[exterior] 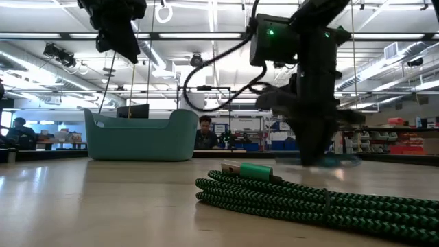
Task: Pick and place USB-C Cables
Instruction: Put the blue USB charger cable into the green bin
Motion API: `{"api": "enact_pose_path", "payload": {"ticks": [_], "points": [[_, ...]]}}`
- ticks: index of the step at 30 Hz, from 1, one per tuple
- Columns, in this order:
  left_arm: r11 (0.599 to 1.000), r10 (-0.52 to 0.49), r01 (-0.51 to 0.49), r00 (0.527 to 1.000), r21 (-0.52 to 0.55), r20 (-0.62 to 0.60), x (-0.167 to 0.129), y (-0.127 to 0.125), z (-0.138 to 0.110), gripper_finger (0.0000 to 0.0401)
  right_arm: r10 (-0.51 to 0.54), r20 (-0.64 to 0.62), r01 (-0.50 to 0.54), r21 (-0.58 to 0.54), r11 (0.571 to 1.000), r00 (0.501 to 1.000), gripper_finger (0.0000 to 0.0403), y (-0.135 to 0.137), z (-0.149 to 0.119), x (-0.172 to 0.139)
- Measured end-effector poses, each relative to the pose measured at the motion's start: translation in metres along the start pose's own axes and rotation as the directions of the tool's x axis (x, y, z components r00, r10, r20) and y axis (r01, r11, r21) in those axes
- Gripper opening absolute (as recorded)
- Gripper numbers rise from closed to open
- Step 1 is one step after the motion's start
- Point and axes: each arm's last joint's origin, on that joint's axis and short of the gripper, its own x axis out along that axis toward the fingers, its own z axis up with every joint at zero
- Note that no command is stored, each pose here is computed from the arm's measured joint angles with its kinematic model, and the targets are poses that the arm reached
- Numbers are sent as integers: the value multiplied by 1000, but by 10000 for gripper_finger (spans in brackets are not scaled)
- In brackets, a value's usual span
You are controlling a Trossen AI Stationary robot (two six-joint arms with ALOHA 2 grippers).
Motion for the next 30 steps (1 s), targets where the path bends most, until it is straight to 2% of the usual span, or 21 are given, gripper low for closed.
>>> {"api": "enact_pose_path", "payload": {"ticks": [1, 3, 6, 8, 10, 12, 15, 18, 21, 23, 27, 30], "points": [[1000, -15, 15, 1000, -10, -1, -3, -1, -1, 132, 33, 14, -33, 11, 999, 999, 29, 3, 5, -10], [998, -54, 55, 998, -32, 16, -11, -3, -4, 132, 164, 64, -166, 26, 986, 984, 29, 14, 18, -39], [993, -103, 106, 992, -41, 75, -31, -5, -4, 132, 306, 134, -305, -23, 952, 943, 18, 29, 40, -76], [991, -119, 126, 982, -36, 148, -49, -5, -2, 132, 402, 219, -396, -70, 915, 889, 17, 39, 61, -102], [993, -108, 116, 969, -22, 222, -66, -2, 0, 132, 489, 329, -480, -115, 870, 808, 17, 48, 85, -127], [996, -85, 92, 949, -11, 303, -84, 1, 3, 132, 539, 407, -529, -148, 836, 738, 17, 53, 110, -139], [999, -22, 35, 910, -24, 414, -108, 8, 5, 132, 589, 488, -597, -160, 786, 644, 17, 62, 149, -138], [998, 49, -26, 873, -54, 486, -123, 14, 3, 132, 631, 566, -658, -195, 727, 530, 17, 74, 187, -136], [995, 92, -59, 853, -80, 514, -130, 19, -1, 132, 635, 611, -682, -202, 703, 473, 17, 87, 221, -122], [994, 98, -63, 855, -85, 509, -131, 20, -3, 133, 629, 621, -686, -194, 701, 468, 17, 98, 238, -110], [993, 106, -64, 866, -101, 489, -131, 22, -7, 132, 639, 629, -723, -171, 669, 442, 17, 119, 262, -94], [992, 115, -77, 876, -99, 468, -130, 22, -8, 133, 623, 626, -726, -129, 675, 469, 17, 129, 272, -74]]}}
